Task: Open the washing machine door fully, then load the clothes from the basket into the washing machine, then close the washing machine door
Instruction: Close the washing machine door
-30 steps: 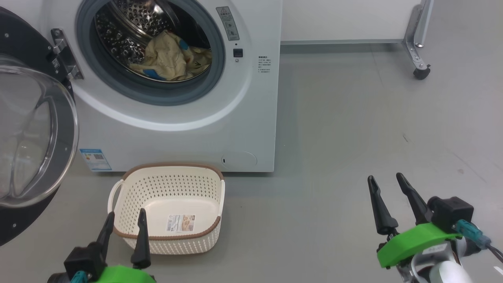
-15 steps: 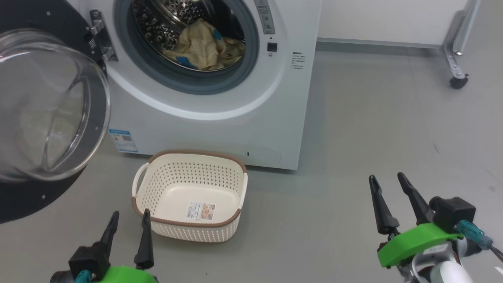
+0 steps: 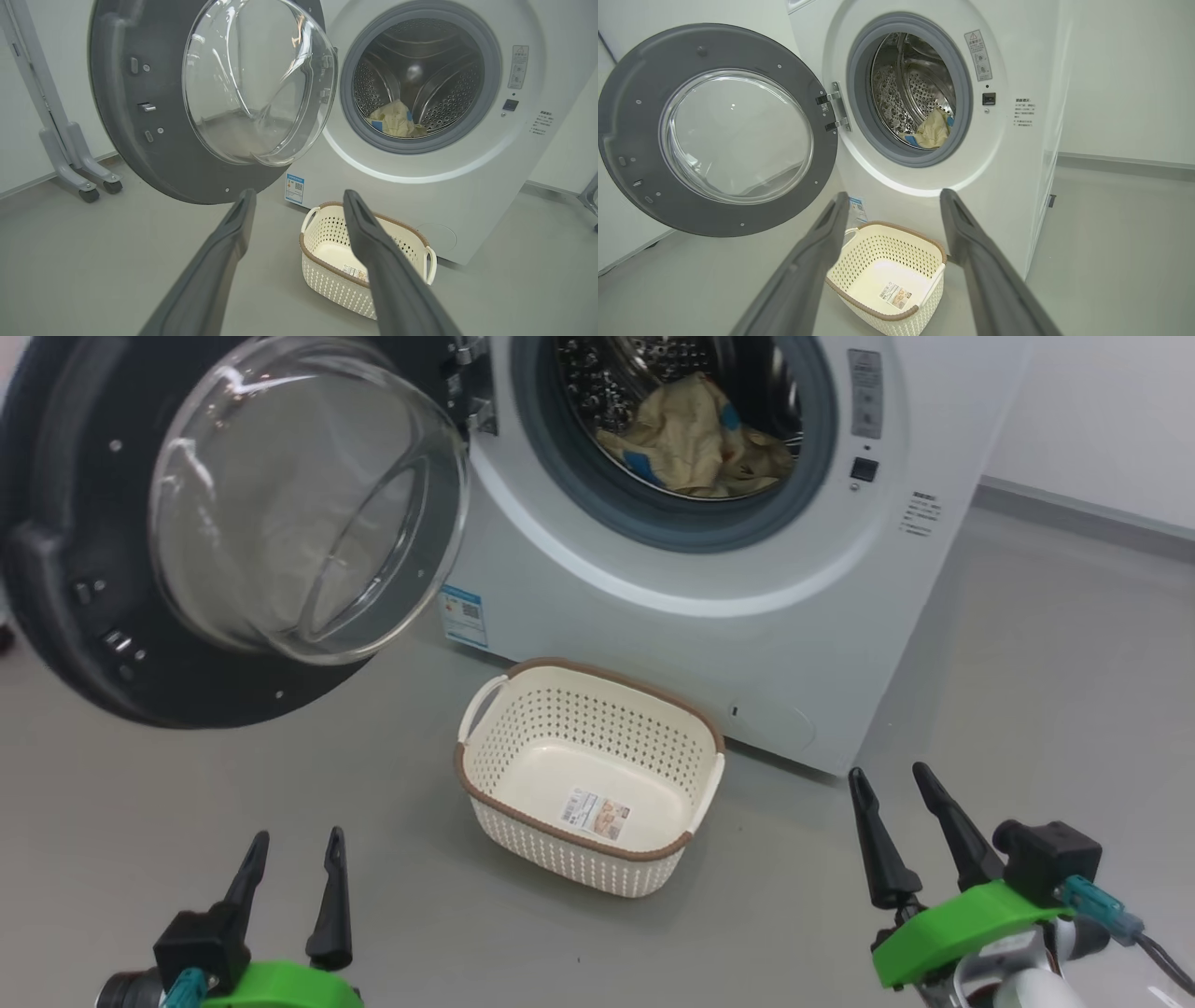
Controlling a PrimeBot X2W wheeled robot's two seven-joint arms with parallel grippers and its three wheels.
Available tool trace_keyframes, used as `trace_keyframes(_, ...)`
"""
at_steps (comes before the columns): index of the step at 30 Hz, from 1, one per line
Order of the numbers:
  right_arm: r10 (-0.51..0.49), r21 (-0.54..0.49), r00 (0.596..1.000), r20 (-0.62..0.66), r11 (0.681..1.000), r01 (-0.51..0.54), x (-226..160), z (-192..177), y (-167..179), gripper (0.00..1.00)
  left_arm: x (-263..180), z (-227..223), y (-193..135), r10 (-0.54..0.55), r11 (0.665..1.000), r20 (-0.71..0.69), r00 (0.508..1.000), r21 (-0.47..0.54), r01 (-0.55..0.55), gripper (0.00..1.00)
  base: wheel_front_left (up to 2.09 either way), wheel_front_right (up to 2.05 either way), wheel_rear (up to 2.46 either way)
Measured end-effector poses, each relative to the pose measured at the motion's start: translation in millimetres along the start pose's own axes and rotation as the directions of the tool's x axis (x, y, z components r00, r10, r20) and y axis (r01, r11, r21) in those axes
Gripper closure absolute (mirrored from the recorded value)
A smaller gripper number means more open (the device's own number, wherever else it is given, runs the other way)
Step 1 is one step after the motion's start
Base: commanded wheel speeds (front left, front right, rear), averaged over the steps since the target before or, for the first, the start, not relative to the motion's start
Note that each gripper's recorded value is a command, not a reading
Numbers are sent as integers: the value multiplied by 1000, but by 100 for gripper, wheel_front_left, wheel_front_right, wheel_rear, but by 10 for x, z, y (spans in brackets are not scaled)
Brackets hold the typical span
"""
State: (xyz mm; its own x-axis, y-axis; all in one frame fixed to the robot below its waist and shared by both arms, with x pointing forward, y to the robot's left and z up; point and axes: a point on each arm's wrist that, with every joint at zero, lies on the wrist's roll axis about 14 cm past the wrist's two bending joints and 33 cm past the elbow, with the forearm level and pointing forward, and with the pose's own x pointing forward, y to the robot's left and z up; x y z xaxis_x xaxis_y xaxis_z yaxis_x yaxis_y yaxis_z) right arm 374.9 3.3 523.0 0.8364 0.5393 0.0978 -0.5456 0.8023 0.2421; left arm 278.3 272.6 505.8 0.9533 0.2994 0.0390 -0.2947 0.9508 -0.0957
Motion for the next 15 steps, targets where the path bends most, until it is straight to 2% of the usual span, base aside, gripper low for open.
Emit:
trace_keyframes(8, 199, 26, 979, -43, 980, -198, 259, -169, 623, 0, -253, 142, 516, 163, 986, 36, 986, 16, -164, 0, 0, 0, 0)
trace_keyframes(15, 280, 35, 959, -50, 960, -278, 439, -199, 866, 0, -374, 129, 653, 230, 973, 37, 972, 22, -231, 0, 0, 0, 0)
